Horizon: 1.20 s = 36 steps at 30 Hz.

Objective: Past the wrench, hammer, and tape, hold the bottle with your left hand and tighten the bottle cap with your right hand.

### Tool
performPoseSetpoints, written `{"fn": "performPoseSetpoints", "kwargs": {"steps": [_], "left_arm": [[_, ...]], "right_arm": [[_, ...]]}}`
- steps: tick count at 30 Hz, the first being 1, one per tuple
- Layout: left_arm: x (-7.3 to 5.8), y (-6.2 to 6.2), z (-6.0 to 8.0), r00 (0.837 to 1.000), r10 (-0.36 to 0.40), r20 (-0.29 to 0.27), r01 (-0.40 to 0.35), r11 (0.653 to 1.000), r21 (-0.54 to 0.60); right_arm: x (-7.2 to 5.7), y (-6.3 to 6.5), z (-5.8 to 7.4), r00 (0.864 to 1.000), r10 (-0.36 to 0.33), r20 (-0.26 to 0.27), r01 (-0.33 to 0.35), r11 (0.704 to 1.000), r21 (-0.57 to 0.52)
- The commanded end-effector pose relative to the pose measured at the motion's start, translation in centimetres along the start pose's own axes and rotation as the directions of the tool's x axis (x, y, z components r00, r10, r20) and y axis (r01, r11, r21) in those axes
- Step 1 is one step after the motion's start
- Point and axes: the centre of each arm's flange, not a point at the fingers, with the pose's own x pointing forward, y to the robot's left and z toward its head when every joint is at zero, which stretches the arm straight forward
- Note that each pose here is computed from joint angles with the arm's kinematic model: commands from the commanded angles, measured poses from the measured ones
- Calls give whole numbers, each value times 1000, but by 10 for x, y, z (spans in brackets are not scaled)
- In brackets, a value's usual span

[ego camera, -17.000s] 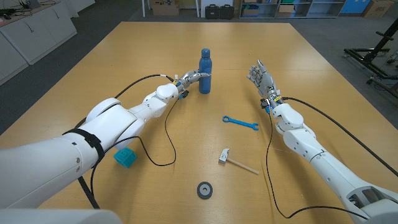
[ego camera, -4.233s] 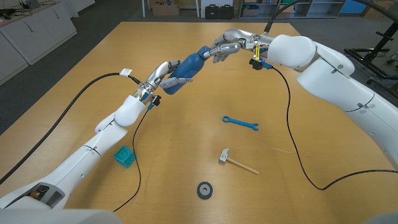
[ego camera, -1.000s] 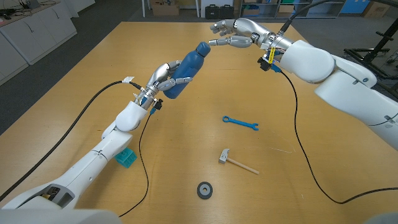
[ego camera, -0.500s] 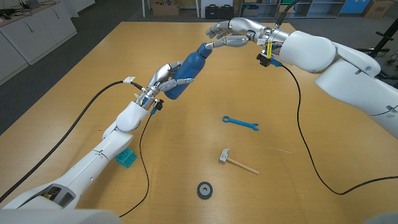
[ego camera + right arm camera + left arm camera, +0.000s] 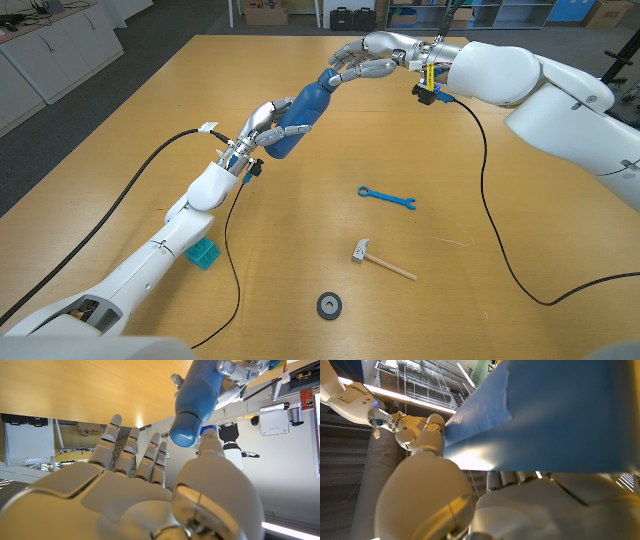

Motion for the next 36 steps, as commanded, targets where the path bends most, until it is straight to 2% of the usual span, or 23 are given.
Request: {"fn": "performPoseSetpoints", "kwargs": {"steps": [1, 27, 36], "left_arm": [[0, -1, 0, 1000, 2, -4, -2, 1000, 2], [0, -4, 0, 1000, -2, -7, 2, 1000, -2], [1, -3, 2, 1000, -1, 2, 1, 1000, 0]], "right_arm": [[1, 0, 1, 1000, -7, -21, 7, 1000, -26], [6, 3, 5, 1000, 2, -19, -2, 1000, -27], [7, 4, 5, 998, -46, -37, 45, 999, -11]]}}
